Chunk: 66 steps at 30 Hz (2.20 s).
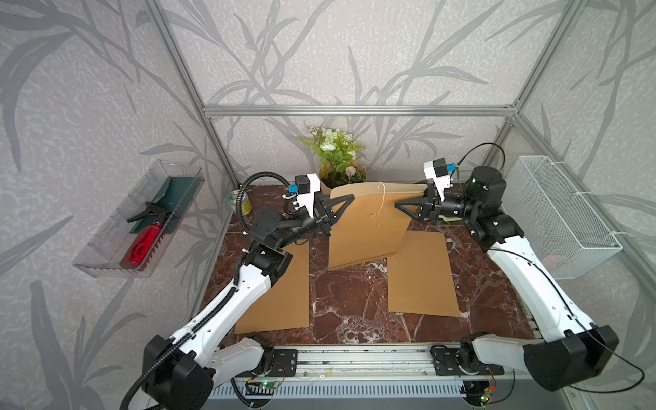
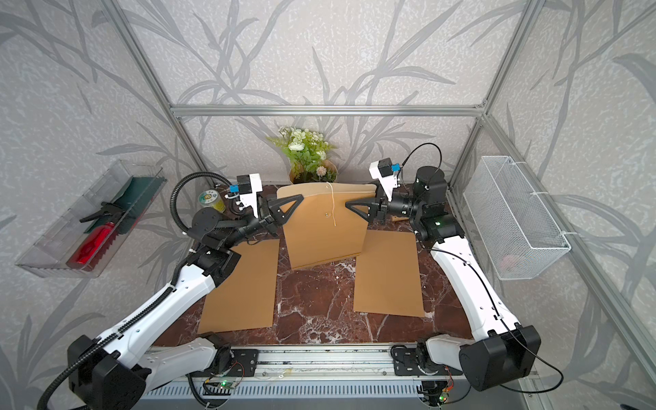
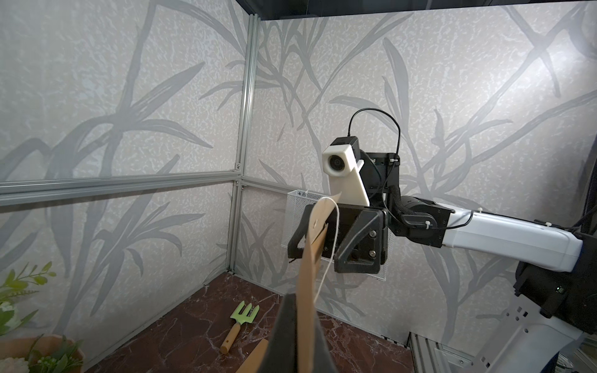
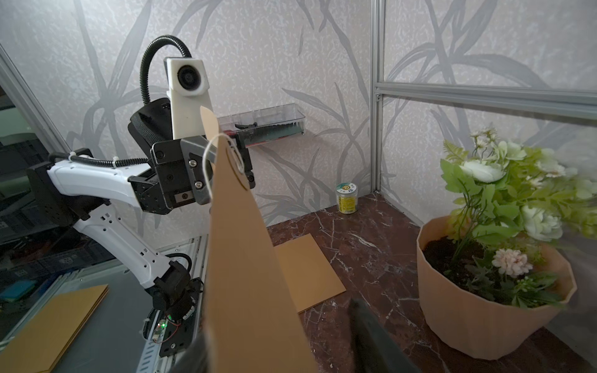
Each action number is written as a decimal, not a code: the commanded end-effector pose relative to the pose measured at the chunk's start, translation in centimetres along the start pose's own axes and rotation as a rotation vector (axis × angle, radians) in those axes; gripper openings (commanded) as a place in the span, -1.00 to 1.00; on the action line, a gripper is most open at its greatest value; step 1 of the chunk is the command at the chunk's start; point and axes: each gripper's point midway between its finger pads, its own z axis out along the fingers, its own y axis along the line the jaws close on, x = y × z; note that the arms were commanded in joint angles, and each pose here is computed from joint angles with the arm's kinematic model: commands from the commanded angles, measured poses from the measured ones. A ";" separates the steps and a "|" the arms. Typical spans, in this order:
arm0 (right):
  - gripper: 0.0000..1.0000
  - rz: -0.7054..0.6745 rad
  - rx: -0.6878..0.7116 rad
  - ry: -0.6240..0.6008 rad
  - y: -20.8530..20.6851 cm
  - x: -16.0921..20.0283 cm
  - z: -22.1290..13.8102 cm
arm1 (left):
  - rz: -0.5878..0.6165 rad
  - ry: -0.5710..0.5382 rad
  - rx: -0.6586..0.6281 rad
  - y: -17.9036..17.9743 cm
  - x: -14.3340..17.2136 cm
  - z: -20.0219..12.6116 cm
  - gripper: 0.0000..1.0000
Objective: Open the file bag
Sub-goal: Place the file bag at the center of the board.
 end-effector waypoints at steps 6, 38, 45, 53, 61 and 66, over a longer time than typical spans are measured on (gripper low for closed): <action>0.31 0.026 0.025 -0.002 -1.1 1.4 -0.5 | -0.014 -0.082 0.018 -0.3 -2.5 -1.5 -1.00; -0.80 0.232 -0.087 0.003 -0.8 6.2 0.4 | -0.108 -0.140 -0.089 4.4 -2.0 -2.8 -1.00; -0.96 0.332 -0.035 0.024 -0.3 7.2 -0.2 | -0.107 -0.089 -0.179 6.7 -0.4 -3.5 -0.66; -1.00 0.470 0.031 0.076 -0.4 8.9 -0.5 | -0.050 -0.016 -0.301 8.4 1.3 -5.2 -0.29; -1.00 0.641 0.126 0.137 -1.7 12.5 -0.7 | 0.031 0.060 -0.440 9.2 1.8 -7.9 -0.12; -1.00 0.759 0.191 0.148 -3.1 15.3 -0.6 | 0.080 0.087 -0.511 9.1 1.6 -9.5 -0.07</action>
